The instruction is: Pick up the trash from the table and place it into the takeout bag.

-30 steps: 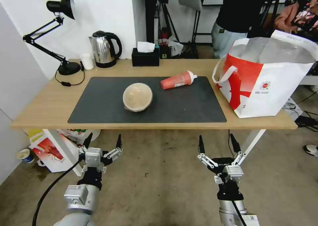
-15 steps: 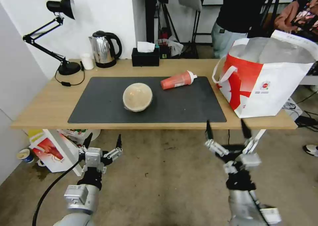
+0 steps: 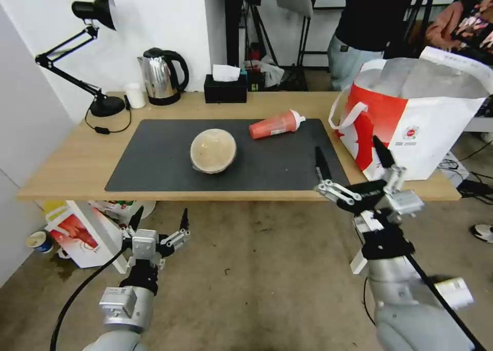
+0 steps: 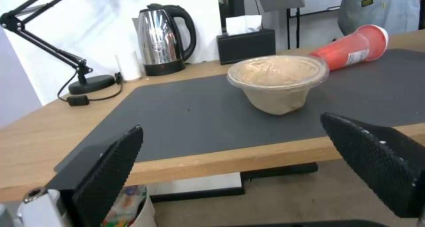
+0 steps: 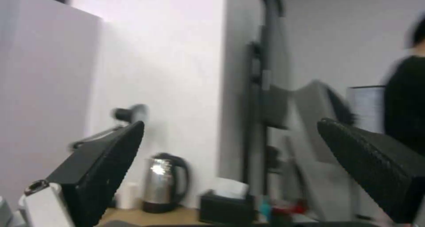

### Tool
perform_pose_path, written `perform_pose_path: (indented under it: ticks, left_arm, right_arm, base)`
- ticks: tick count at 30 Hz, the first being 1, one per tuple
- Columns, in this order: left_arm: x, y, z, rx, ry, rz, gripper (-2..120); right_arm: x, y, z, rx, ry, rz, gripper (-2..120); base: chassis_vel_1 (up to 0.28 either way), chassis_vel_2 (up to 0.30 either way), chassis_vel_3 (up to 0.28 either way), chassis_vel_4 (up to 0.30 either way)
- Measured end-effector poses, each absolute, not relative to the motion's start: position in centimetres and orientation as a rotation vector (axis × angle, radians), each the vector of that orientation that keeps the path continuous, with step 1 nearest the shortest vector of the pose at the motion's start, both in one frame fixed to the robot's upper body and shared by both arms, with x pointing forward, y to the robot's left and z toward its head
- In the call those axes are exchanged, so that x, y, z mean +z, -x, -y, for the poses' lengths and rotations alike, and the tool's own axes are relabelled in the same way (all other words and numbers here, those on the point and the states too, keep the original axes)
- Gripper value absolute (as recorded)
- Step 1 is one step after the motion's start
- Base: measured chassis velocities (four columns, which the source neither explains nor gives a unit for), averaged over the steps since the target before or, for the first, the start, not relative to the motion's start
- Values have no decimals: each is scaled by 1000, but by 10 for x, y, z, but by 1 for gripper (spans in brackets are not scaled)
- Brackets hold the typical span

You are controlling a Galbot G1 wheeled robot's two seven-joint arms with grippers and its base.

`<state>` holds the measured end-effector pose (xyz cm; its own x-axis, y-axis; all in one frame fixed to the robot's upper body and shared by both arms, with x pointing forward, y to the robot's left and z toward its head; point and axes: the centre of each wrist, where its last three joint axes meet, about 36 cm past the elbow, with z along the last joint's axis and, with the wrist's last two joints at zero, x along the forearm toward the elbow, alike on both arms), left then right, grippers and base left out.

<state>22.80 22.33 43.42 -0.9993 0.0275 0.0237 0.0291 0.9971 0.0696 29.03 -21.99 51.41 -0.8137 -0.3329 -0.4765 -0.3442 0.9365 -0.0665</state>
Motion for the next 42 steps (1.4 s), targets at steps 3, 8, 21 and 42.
perform_pose_path:
  ticks: [3, 8, 21, 42]
  left_arm:
    - [434, -228, -223, -109, 44, 3117, 100]
    - [434, -228, -223, -109, 44, 3117, 100]
    - [434, -228, -223, -109, 44, 3117, 100]
    - [434, -228, -223, -109, 44, 3117, 100]
  right_arm:
    - [515, -312, 225, 71, 600, -2568, 100]
    - [526, -364, 236, 48, 785, -2555, 100]
    - [611, -429, 287, -366, 905, -2568, 100]
    - [712, -584, 306, -936, 1340, -2404, 100]
  base:
    - [0, 0, 0, 0]
    - [0, 0, 0, 0]
    - [0, 0, 0, 0]
    - [0, 0, 0, 0]
